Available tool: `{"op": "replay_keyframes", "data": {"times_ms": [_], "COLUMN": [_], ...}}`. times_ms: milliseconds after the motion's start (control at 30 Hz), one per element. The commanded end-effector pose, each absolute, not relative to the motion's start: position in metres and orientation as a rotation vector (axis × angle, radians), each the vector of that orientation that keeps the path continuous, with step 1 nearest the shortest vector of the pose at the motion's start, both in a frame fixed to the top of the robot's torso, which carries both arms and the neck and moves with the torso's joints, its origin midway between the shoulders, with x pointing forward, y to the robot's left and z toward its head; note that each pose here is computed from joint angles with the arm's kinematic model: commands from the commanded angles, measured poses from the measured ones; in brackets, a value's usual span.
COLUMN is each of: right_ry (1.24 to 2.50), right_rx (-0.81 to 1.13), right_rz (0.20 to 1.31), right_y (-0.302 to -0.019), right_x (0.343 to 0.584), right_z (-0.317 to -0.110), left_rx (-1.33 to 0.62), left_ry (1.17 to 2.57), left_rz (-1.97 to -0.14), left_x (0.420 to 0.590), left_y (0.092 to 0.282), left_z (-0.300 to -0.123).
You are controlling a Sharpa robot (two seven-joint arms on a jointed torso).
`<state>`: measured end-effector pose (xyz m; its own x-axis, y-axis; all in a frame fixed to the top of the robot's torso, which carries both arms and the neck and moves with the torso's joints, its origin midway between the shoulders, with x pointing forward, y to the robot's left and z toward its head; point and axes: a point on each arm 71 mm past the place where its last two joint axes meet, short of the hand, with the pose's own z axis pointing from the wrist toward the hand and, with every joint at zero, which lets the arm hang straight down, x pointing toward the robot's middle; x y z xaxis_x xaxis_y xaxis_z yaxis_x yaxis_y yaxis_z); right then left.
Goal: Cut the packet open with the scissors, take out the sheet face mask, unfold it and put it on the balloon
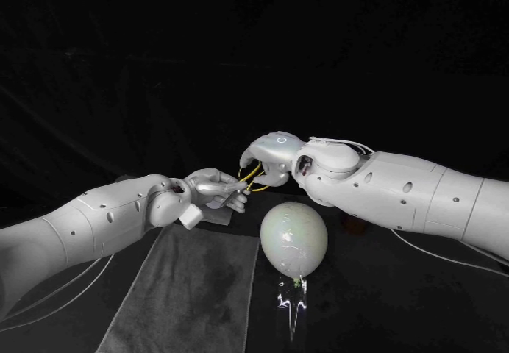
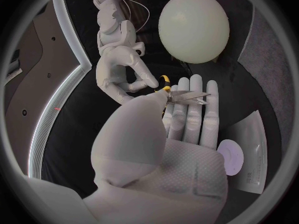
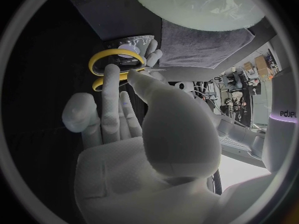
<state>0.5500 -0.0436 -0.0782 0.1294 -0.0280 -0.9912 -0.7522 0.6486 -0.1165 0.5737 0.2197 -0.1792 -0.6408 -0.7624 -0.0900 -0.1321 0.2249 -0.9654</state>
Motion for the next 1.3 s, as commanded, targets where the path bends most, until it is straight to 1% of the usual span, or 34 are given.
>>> {"op": "replay_keyframes", "data": {"times_ms": [33,400,633,700,1000,1300], "right_ry": [1.411,1.441,1.451,1.455,1.495,1.534], "right_rx": [-0.748,-0.728,-0.724,-0.725,-0.747,-0.767], "right_rz": [0.52,0.477,0.458,0.455,0.455,0.445], "right_y": [-0.048,-0.054,-0.053,-0.052,-0.046,-0.043], "right_x": [0.553,0.556,0.558,0.559,0.557,0.556], "right_z": [-0.083,-0.086,-0.087,-0.088,-0.096,-0.102], "left_rx": [-0.788,-0.767,-0.738,-0.724,-0.643,-0.615], "left_ry": [1.951,1.951,1.969,1.973,1.963,1.955], "left_rz": [-1.459,-1.45,-1.46,-1.465,-1.48,-1.48], "left_x": [0.573,0.572,0.568,0.568,0.57,0.572], "left_y": [0.217,0.217,0.212,0.21,0.198,0.195], "left_z": [-0.177,-0.176,-0.175,-0.172,-0.149,-0.138]}}
